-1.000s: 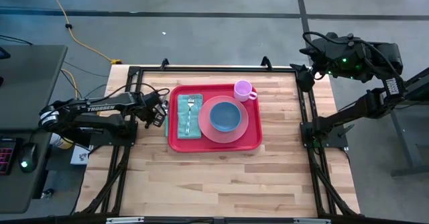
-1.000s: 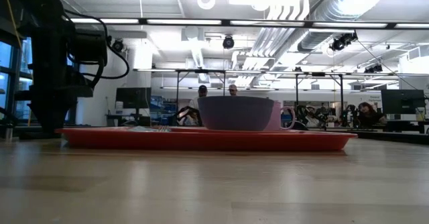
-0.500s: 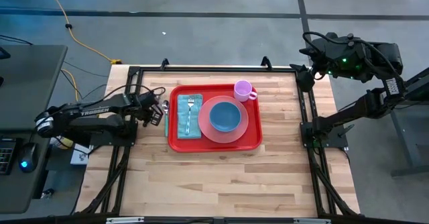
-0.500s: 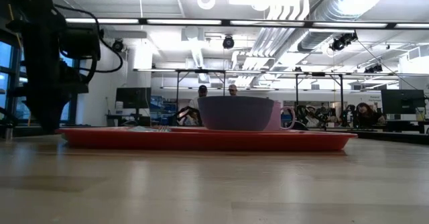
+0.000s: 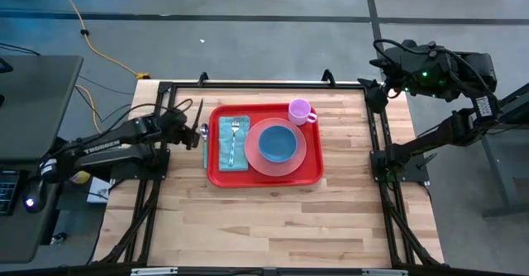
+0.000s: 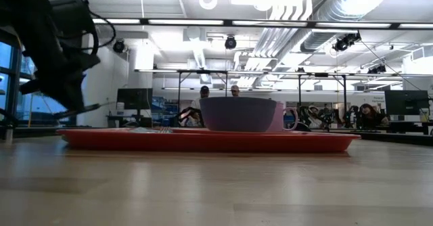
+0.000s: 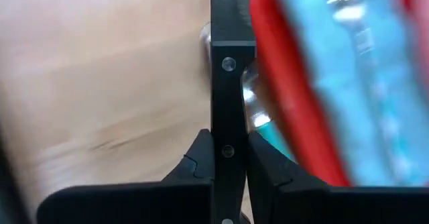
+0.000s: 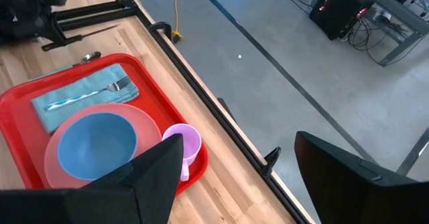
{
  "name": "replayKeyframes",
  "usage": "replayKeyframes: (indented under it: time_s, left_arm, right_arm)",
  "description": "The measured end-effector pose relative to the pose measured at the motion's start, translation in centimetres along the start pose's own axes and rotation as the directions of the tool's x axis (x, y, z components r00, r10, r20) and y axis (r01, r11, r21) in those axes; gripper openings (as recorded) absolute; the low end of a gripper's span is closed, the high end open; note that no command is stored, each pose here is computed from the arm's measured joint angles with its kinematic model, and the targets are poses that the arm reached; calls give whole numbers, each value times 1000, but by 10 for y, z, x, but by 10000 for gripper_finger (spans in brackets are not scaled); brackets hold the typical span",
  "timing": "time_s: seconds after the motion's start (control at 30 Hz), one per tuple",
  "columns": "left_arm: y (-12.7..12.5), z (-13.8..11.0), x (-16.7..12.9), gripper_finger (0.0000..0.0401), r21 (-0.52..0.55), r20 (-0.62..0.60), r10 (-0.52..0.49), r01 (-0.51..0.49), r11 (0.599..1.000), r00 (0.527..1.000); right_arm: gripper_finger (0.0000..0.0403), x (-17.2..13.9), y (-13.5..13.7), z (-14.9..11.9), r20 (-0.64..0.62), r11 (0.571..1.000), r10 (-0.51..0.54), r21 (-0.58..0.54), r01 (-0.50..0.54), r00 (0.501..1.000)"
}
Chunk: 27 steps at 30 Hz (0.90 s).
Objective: Set up tray
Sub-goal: Put the knife on the blue towel on the tray
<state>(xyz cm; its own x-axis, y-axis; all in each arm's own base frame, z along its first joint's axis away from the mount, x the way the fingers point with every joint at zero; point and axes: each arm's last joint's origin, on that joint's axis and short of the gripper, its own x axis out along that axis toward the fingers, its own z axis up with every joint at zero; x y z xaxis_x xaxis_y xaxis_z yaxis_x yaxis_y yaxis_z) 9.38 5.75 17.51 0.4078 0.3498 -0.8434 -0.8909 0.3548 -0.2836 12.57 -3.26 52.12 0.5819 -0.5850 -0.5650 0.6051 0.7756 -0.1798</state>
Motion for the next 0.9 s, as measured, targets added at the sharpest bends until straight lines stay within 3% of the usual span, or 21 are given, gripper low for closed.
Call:
replayKeyframes:
  time_s: [0.17,0.43,0.7,0.9]
  left_arm:
    - [-3,5,-12,66,-50,123,-123,130,990,985]
    - [-10,15,-29,66,-117,324,-264,316,942,908]
    - [-15,22,-31,66,-154,367,-314,390,908,875]
    - [-25,24,-31,66,-111,336,-425,484,868,840]
  right_arm:
    - [266,0,0,0,0,1000,-1,-3,1,1000]
    - [266,0,0,0,1,1000,-3,-3,3,1000]
    - [266,0,0,0,2,1000,-10,-7,10,1000]
    - [266,0,-1,0,3,1000,-19,-7,19,1000]
